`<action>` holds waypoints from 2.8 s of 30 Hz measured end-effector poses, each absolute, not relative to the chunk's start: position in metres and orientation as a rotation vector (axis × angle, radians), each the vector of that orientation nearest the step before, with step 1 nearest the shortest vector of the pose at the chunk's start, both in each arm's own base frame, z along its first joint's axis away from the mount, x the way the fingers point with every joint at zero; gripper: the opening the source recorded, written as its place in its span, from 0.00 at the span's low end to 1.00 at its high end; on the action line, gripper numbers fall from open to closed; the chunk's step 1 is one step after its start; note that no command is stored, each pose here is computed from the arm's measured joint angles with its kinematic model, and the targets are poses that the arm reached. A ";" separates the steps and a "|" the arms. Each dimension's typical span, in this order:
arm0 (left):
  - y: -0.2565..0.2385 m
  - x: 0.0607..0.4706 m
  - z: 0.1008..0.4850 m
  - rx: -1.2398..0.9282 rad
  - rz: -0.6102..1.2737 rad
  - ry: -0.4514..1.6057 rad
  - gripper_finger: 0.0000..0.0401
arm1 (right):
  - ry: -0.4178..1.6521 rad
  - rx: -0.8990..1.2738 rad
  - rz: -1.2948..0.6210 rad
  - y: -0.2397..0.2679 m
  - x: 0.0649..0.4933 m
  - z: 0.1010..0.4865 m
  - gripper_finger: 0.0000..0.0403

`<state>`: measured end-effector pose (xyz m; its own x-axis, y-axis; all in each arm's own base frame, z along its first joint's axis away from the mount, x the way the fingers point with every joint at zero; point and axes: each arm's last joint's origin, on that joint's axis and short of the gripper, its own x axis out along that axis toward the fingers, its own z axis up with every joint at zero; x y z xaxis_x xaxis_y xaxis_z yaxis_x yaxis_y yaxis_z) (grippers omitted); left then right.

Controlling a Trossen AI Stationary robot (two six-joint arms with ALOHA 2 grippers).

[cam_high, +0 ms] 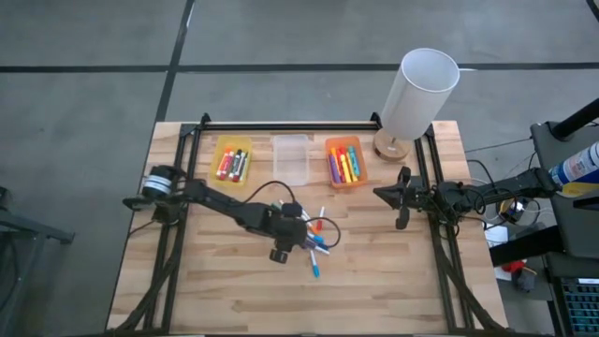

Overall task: Pick & Place Markers
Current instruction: Put the left small purple highlighter pen into the transparent bin

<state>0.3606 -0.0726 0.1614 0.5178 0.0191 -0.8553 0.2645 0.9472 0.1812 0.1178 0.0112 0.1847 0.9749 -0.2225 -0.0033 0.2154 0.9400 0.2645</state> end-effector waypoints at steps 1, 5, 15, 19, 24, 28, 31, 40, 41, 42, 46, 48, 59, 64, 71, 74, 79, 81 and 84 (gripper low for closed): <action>-0.072 0.361 0.160 0.300 -0.157 1.026 0.48 | -0.027 0.267 -0.224 0.011 0.118 0.185 0.02; -0.068 0.361 0.156 0.275 -0.168 1.055 0.48 | -0.027 0.267 -0.224 0.011 0.118 0.185 0.02; -0.064 0.359 0.152 0.222 -0.162 1.088 0.34 | -0.027 0.267 -0.223 0.011 0.118 0.185 0.02; -0.064 0.359 0.152 0.211 -0.176 1.090 0.24 | -0.027 0.267 -0.224 0.011 0.118 0.185 0.02; -0.064 0.359 0.152 0.170 -0.155 1.093 0.10 | -0.027 0.267 -0.224 0.011 0.118 0.185 0.02; -0.064 0.357 0.153 0.164 -0.150 1.103 0.04 | -0.027 0.267 -0.223 0.011 0.118 0.185 0.02; -0.064 0.355 0.156 0.151 -0.138 1.142 0.05 | -0.027 0.267 -0.223 0.011 0.118 0.185 0.02; -0.056 0.351 0.191 0.260 0.030 1.256 0.06 | -0.027 0.267 -0.223 0.011 0.118 0.185 0.02; -0.054 0.351 0.195 0.292 0.054 1.251 0.06 | -0.027 0.267 -0.223 0.011 0.118 0.185 0.02; -0.052 0.351 0.200 0.321 0.080 1.244 0.06 | -0.027 0.267 -0.224 0.011 0.118 0.185 0.02; -0.040 0.349 0.218 0.414 0.190 1.213 0.06 | -0.027 0.267 -0.223 0.011 0.118 0.185 0.02; -0.032 0.346 0.228 0.473 0.280 1.180 0.06 | -0.027 0.267 -0.224 0.011 0.118 0.185 0.02; 0.040 0.340 0.255 0.471 0.556 1.117 0.08 | -0.026 0.267 -0.224 0.011 0.118 0.185 0.02; 0.080 0.337 0.253 0.258 0.497 1.112 0.09 | -0.025 0.267 -0.224 0.011 0.118 0.184 0.02; 0.120 0.328 0.252 0.031 0.514 1.065 0.09 | -0.025 0.266 -0.224 0.011 0.118 0.184 0.02; 0.129 0.328 0.253 -0.026 0.520 1.026 0.09 | -0.025 0.267 -0.224 0.011 0.118 0.184 0.02; 0.137 0.330 0.255 -0.146 0.435 0.936 0.09 | -0.025 0.267 -0.224 0.011 0.118 0.184 0.02; 0.139 0.333 0.255 -0.180 0.446 0.885 0.09 | -0.025 0.267 -0.224 0.011 0.118 0.184 0.02; 0.140 0.333 0.251 -0.196 0.456 0.873 0.09 | -0.025 0.267 -0.224 0.011 0.118 0.184 0.02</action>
<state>0.3334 0.1397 0.2514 0.5545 0.3043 -0.7746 -0.4619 0.8868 0.0178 0.1178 0.0112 0.1842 0.9749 -0.2228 -0.0050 0.2162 0.9400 0.2641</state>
